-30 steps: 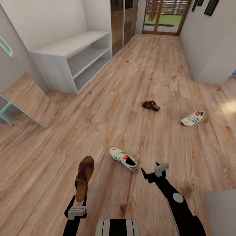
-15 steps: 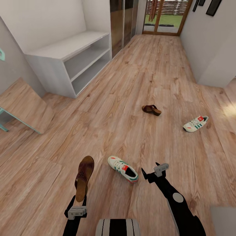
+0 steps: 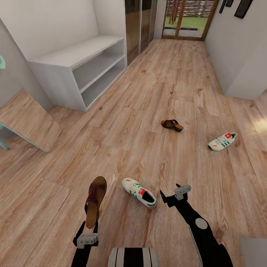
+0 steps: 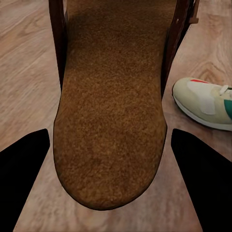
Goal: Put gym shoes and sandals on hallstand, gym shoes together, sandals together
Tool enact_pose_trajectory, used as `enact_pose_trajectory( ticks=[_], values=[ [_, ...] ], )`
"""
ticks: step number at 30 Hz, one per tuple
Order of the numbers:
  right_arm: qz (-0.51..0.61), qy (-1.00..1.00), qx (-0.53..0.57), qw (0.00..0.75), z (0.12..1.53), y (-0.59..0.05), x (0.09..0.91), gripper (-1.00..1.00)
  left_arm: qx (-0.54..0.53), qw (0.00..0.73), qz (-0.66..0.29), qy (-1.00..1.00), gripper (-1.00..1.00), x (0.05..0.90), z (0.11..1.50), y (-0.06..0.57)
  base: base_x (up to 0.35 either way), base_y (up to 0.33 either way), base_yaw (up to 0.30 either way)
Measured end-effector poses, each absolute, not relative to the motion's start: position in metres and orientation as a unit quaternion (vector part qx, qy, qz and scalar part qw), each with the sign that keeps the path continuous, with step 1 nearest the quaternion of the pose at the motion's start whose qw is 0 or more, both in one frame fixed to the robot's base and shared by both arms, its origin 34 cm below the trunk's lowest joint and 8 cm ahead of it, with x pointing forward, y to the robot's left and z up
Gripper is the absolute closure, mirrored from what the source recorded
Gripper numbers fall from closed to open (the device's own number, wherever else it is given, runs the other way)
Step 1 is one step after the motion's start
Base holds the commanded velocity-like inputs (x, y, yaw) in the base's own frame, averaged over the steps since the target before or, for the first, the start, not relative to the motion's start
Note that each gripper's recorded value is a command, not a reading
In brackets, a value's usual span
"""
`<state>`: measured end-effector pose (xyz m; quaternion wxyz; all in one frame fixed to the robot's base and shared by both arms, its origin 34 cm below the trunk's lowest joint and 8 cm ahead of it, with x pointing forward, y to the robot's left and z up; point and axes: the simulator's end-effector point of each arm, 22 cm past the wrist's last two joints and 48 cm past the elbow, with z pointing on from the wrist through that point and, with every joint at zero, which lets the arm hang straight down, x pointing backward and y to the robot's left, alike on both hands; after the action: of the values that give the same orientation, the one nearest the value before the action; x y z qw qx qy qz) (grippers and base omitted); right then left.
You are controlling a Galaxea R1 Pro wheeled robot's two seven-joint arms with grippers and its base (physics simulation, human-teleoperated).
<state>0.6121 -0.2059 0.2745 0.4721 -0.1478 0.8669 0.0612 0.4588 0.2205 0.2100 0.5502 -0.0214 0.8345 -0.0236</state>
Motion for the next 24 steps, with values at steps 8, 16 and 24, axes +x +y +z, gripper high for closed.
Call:
enact_pose_trajectory(
  ticks=[8,16,24],
  values=[
    [0.062,0.867,-0.148,0.471,0.274,-0.2038,0.6121,-1.0,-0.022,0.55,-0.023,0.834,1.0,0.4589,0.21,0.221,0.002,0.0,0.227],
    [0.062,0.868,-0.148,0.47,0.2735,-0.2034,0.6116,-1.0,-0.022,0.55,-0.023,0.834,1.0,0.4589,0.2101,0.2212,0.0,0.0,0.252],
    [0.063,0.868,-0.148,0.47,0.2735,-0.2034,0.6116,-1.0,-0.023,0.55,-0.022,0.834,1.0,0.4589,0.21,0.2216,0.0,0.0,0.108]
  ],
)
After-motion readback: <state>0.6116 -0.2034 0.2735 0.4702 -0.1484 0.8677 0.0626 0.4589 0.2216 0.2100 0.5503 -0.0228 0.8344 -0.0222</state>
